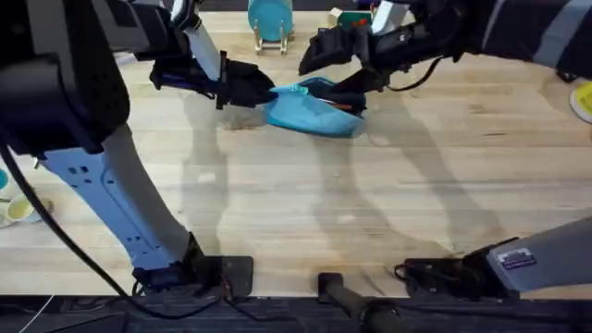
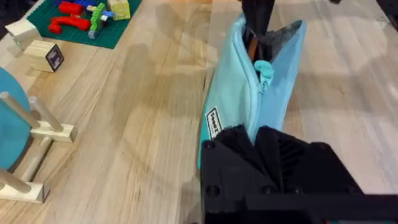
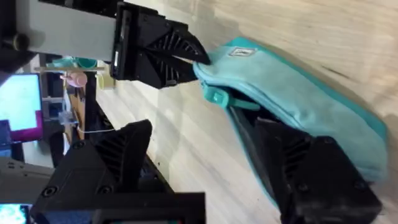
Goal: Unzip the bag, pick up the pens from the table one at a time and place them inside, then zip the bag closed.
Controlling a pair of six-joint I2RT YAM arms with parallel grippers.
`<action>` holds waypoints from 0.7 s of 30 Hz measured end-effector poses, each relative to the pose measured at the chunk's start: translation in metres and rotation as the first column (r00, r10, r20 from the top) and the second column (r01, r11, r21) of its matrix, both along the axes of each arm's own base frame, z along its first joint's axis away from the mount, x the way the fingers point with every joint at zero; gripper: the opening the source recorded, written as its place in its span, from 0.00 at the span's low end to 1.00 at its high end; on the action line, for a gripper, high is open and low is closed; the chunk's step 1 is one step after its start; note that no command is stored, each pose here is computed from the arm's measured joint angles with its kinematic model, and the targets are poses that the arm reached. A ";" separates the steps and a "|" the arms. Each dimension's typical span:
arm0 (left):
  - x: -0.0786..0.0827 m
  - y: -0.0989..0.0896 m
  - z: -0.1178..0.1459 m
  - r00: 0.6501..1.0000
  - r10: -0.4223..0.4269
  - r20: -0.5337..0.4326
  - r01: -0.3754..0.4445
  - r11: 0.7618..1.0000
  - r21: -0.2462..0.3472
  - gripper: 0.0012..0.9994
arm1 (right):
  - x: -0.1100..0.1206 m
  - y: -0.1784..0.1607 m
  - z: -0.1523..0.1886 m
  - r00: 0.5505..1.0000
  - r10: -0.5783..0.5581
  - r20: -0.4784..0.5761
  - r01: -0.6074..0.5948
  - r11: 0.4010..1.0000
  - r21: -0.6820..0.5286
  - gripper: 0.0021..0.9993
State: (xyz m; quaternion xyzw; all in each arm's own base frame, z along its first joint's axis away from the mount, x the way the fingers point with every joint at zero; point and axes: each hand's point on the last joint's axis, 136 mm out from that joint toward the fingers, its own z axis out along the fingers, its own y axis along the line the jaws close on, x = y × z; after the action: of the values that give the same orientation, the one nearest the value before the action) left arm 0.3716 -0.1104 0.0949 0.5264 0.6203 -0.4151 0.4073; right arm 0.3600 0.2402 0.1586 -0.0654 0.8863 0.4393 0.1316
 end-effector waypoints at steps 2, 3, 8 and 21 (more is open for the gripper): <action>0.000 0.000 0.000 1.000 0.000 0.000 0.000 1.000 0.000 0.04 | 0.000 0.004 0.000 1.000 0.005 0.012 -0.005 1.000 -0.003 1.00; 0.000 0.000 0.000 1.000 0.000 0.000 0.000 1.000 0.000 0.04 | 0.001 0.006 -0.001 1.000 0.002 0.016 -0.002 1.000 -0.010 1.00; 0.000 0.000 0.000 1.000 0.000 0.000 0.000 1.000 0.000 0.04 | 0.004 0.010 -0.007 0.999 -0.043 0.017 0.044 0.997 -0.058 1.00; 0.000 0.000 0.000 1.000 0.000 0.000 0.000 1.000 0.000 0.04 | 0.012 0.021 -0.011 0.992 -0.127 0.017 0.128 0.987 -0.094 1.00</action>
State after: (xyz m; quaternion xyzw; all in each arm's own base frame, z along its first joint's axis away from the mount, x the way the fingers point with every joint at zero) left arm 0.3716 -0.1104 0.0949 0.5264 0.6203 -0.4151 0.4073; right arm 0.3716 0.2609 0.1476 -0.0172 0.9077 0.3871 0.1610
